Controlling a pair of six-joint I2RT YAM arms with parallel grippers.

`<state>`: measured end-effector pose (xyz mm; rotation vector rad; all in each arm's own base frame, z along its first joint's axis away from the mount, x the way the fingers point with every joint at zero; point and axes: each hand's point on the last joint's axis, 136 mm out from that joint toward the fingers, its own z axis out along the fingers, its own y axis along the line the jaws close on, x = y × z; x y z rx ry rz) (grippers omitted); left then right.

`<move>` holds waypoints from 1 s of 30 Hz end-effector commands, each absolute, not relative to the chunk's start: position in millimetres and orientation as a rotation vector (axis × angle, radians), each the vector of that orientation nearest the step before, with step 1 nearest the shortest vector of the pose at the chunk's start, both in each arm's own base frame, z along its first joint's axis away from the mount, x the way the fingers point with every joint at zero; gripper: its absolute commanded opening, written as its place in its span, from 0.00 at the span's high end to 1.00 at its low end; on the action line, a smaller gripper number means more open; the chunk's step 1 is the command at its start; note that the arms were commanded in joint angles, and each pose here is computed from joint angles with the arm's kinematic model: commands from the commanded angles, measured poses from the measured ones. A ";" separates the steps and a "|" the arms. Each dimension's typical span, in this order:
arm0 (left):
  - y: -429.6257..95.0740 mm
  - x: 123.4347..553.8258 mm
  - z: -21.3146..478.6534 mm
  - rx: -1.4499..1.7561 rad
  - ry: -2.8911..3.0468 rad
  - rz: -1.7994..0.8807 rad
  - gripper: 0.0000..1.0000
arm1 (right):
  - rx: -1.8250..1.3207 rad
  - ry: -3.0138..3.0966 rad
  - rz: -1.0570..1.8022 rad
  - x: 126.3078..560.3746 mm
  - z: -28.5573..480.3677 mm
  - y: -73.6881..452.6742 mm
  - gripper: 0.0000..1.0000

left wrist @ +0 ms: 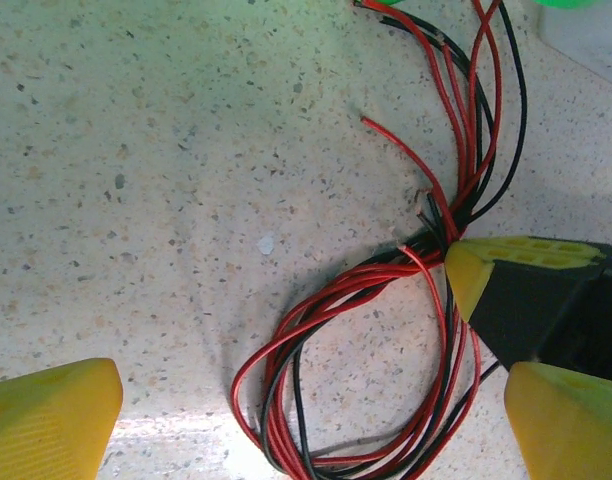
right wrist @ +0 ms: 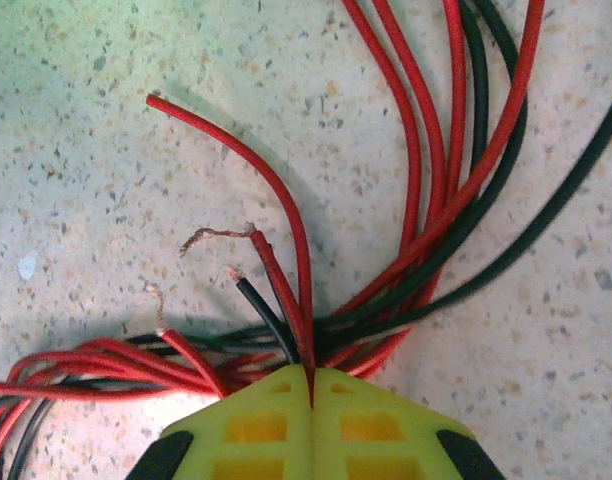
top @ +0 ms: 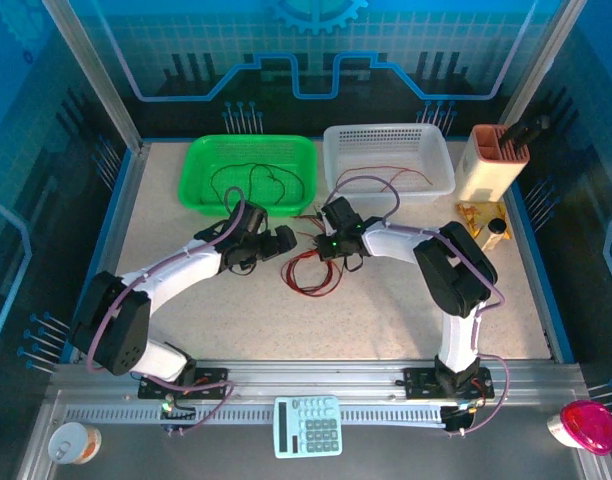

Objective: Untangle the cables

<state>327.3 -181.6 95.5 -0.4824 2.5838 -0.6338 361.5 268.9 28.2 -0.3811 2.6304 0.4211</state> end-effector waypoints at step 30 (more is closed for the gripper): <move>-232.5 392.1 126.1 -0.728 2.356 -0.970 0.45 | -0.496 2.328 0.668 328.2 115.7 282.3 1.00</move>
